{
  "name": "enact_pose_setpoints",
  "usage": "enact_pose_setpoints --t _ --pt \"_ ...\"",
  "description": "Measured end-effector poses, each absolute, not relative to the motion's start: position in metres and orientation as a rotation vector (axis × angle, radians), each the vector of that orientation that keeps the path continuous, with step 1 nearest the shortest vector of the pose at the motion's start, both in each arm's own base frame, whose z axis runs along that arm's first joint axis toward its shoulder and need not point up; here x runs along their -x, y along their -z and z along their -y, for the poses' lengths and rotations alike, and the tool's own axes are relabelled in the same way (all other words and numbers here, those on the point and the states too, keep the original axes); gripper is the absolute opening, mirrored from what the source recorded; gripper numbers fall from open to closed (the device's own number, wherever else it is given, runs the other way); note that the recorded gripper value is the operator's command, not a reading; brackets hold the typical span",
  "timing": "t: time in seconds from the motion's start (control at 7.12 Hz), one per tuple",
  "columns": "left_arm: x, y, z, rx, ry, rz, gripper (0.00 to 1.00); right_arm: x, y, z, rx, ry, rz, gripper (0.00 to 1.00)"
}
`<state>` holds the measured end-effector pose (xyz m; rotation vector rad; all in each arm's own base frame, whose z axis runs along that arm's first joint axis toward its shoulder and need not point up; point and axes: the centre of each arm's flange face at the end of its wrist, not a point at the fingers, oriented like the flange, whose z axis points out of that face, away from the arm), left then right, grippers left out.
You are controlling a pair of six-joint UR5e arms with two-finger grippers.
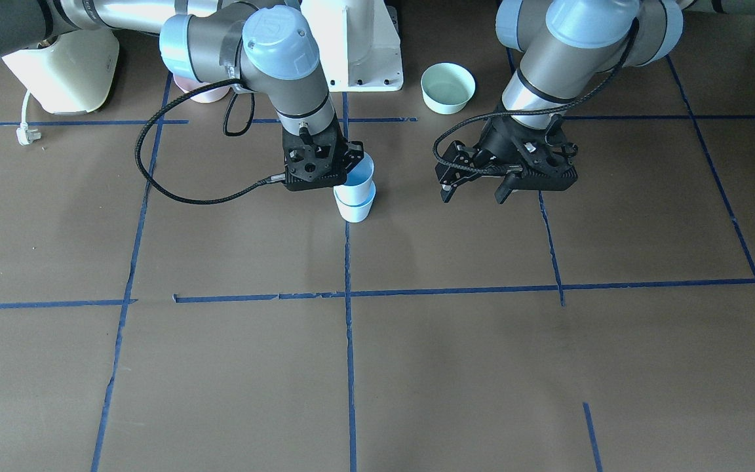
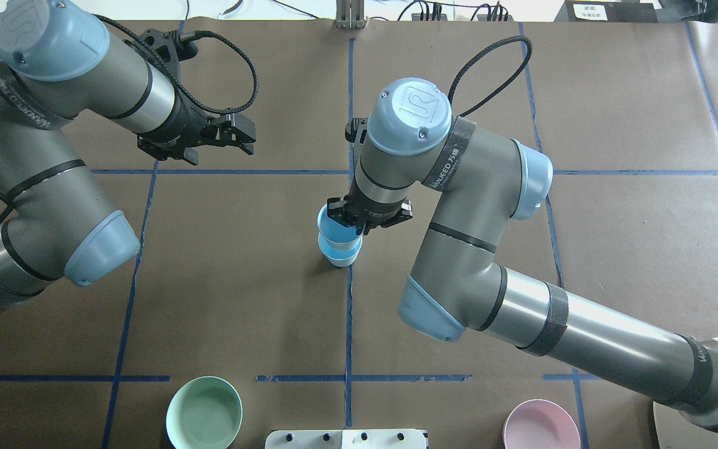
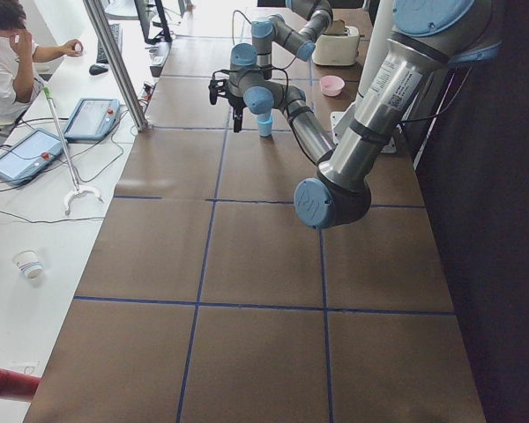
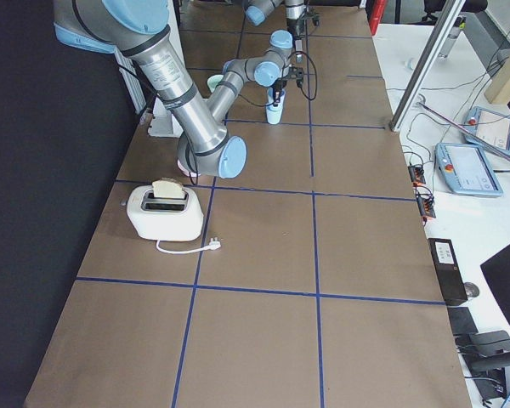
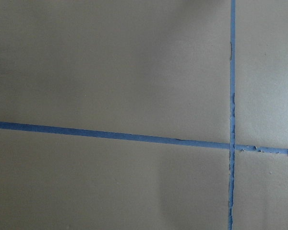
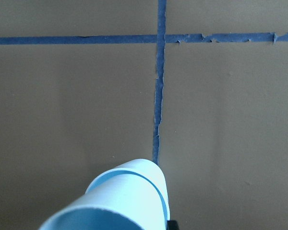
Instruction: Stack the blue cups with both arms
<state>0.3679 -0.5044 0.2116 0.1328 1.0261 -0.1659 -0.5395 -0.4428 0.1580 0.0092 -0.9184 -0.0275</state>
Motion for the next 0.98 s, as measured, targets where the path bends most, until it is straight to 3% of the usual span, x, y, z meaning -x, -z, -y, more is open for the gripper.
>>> enact_pose_setpoints --t 0.56,0.98 --pt "-0.356 -0.247 0.504 -0.146 0.145 -1.006 1.0 0.49 -0.178 0.445 -0.04 0.015 0.936 1.0" --pt "-0.272 -0.363 0.523 -0.251 -0.037 -0.855 1.0 0.323 -0.288 0.497 -0.071 0.062 0.91 1.0"
